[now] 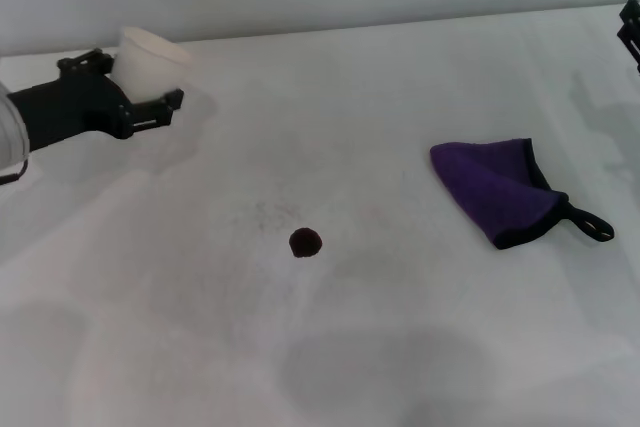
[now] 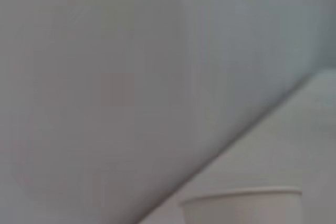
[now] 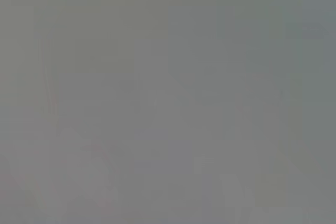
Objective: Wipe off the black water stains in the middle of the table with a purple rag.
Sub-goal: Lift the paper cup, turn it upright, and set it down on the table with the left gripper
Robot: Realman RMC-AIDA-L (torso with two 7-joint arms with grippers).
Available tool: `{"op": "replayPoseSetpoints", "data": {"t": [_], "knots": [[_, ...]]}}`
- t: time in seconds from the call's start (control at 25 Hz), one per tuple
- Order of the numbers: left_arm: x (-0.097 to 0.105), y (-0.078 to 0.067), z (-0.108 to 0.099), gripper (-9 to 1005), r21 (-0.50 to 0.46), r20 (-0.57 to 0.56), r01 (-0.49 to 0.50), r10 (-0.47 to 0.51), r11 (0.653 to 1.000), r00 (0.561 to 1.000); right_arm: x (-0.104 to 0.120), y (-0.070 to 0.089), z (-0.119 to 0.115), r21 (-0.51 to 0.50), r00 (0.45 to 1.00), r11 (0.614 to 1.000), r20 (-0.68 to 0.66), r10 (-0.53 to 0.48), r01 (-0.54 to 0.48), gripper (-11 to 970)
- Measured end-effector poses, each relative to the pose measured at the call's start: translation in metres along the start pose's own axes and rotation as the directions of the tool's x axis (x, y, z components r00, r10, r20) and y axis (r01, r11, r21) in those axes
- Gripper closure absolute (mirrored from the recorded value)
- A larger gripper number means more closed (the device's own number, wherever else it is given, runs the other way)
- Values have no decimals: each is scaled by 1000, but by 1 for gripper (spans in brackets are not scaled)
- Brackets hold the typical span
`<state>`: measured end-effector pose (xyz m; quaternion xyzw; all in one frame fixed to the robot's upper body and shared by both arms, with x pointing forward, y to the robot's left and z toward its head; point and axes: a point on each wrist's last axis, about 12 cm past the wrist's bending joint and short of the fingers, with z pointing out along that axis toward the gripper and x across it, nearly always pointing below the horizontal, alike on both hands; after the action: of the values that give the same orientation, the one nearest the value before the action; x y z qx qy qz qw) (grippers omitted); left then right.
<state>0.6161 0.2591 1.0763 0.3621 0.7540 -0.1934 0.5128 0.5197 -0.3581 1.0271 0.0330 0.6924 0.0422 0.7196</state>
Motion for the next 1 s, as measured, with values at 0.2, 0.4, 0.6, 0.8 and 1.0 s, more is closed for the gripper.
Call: {"op": "replayPoseSetpoints", "data": {"t": [0.2,0.4,0.6,0.8,1.0], "knots": [[24,-14,-9,152,-78,123,65,-55,995,991,-3,-4,0,3,1000,1000,9,-14,14,138],[47,-31,-16,151,-172,216,129,-91,977,972,-4,-9,-3,12,1000,1000,14,-24,24,138],[65,-48,-20,150,-301,286,201,-112,932,952,-2,-12,-8,22,1000,999,6,-25,25,138],[73,-65,-15,149,-348,255,157,-68,925,965,-1,-13,-10,26,1000,999,3,-25,25,138],[77,-75,-8,148,-371,223,164,-84,914,971,0,-13,-11,27,1000,999,1,-25,25,138]]}}
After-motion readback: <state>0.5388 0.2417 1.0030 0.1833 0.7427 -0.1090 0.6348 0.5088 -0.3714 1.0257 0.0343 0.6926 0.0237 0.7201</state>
